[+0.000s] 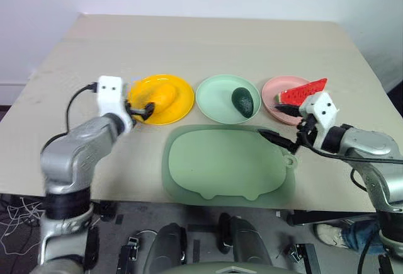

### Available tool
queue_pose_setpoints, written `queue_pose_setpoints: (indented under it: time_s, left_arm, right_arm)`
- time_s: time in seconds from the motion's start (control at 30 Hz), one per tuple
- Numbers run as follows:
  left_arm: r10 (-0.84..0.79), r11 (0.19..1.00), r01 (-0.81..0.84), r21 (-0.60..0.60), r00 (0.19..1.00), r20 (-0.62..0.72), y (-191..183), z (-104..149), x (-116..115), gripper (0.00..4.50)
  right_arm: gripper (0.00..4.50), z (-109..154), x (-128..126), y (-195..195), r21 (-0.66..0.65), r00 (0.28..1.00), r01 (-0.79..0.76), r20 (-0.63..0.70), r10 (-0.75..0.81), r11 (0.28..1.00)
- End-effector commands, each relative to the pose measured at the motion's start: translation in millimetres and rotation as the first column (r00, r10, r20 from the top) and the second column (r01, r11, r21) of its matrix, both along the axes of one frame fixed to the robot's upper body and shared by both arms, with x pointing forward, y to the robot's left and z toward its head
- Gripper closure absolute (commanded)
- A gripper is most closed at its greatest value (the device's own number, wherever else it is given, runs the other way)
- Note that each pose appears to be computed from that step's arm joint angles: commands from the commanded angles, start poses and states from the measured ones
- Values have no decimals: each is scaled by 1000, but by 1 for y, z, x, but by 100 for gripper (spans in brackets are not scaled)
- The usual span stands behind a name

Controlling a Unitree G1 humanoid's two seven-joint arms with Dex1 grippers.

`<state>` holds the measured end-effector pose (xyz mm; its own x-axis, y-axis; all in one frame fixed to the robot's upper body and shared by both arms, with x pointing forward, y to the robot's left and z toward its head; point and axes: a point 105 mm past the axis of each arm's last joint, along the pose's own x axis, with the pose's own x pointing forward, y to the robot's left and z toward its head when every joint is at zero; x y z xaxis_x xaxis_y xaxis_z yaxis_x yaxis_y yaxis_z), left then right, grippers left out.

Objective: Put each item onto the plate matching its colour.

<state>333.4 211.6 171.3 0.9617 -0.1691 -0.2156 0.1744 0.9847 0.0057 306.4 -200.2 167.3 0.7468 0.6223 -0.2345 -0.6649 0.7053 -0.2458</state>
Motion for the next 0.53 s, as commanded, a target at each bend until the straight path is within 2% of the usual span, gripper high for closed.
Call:
queue_pose_setpoints:
  time_s: [0.03,0.13,0.3,0.53]
  left_arm:
    - [-56,994,42,98,989,140,24,22,-33,3]
    - [-92,985,69,155,985,149,41,6,-55,3]
    - [-117,986,101,129,985,128,49,-19,-73,3]
    - [-123,991,112,71,976,178,38,-21,-70,3]
  right_arm:
    - [0,-1,3,-35,-8,997,72,13,-72,997]
    - [0,1,1,-47,49,997,77,-26,-76,996]
    - [0,-1,-15,-74,92,992,92,-93,-83,992]
    - [0,-3,-14,-83,80,989,125,-86,-118,989]
